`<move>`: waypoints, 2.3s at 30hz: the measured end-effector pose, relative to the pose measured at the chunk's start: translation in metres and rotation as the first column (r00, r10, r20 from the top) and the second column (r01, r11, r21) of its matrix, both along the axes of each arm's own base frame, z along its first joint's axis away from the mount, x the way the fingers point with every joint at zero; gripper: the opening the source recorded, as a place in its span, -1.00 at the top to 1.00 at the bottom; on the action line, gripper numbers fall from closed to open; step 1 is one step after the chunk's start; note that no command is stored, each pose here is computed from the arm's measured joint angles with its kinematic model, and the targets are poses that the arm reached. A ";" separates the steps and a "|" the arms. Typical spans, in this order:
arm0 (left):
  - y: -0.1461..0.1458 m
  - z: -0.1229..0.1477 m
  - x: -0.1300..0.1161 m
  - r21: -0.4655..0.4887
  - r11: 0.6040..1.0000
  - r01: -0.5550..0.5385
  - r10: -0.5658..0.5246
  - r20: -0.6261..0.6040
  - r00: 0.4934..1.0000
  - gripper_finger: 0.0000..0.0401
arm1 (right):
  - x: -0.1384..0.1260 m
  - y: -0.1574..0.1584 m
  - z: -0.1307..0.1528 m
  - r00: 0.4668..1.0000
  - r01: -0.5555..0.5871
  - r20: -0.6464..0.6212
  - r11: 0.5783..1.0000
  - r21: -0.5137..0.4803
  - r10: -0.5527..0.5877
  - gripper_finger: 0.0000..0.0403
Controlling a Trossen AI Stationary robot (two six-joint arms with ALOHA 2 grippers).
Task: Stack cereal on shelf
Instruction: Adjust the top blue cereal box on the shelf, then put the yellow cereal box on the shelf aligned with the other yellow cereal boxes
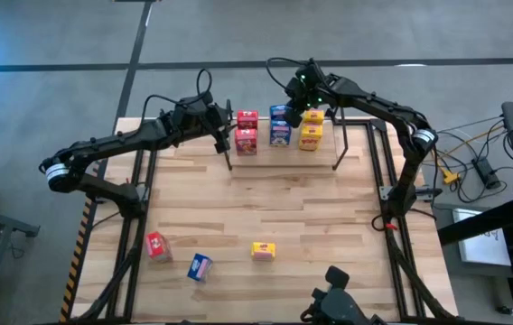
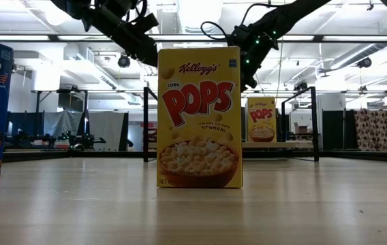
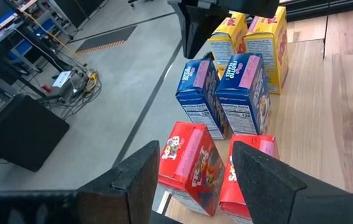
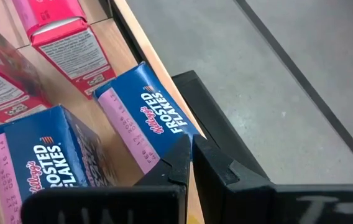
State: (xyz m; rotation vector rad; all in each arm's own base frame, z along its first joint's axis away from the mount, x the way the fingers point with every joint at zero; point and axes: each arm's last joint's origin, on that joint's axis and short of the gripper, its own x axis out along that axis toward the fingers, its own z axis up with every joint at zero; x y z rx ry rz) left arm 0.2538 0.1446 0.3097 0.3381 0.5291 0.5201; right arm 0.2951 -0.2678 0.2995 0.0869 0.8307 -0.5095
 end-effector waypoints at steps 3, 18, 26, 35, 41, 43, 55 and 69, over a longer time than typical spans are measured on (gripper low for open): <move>0.000 0.000 0.000 0.000 1.000 0.000 0.000 0.000 1.000 0.07 | 0.000 0.000 0.000 1.000 0.000 0.003 1.000 -0.002 0.000 0.96; 0.000 0.000 0.000 -0.003 1.000 -0.002 0.002 0.003 1.000 0.07 | 0.000 0.001 -0.009 1.000 0.014 -0.003 1.000 0.020 -0.013 0.96; 0.000 0.000 0.000 -0.005 1.000 -0.003 0.003 0.004 1.000 0.07 | 0.000 0.004 -0.006 1.000 0.025 0.004 0.999 0.032 -0.025 0.96; 0.000 0.000 0.000 -0.006 1.000 -0.004 0.004 0.006 1.000 0.07 | -0.001 0.004 -0.005 0.999 0.044 0.011 0.998 0.050 -0.044 0.96; 0.000 0.000 0.000 -0.008 1.000 -0.004 0.005 0.007 1.000 0.07 | -0.001 0.004 -0.005 0.999 0.046 0.005 0.998 0.042 -0.046 0.96; 0.000 0.000 0.000 -0.008 1.000 -0.005 0.005 0.007 1.000 0.07 | -0.002 0.004 -0.005 0.999 0.042 0.003 0.998 0.038 -0.042 0.96; -0.003 -0.001 0.001 -0.081 0.996 -0.026 0.029 0.037 0.999 0.07 | -0.011 0.033 0.026 0.999 -0.011 0.039 1.000 -0.003 0.011 0.96; -0.059 -0.021 0.019 -0.192 0.972 0.133 -0.138 -0.016 0.990 0.07 | -0.025 0.139 0.005 0.961 -0.245 0.118 0.968 -0.061 0.251 0.96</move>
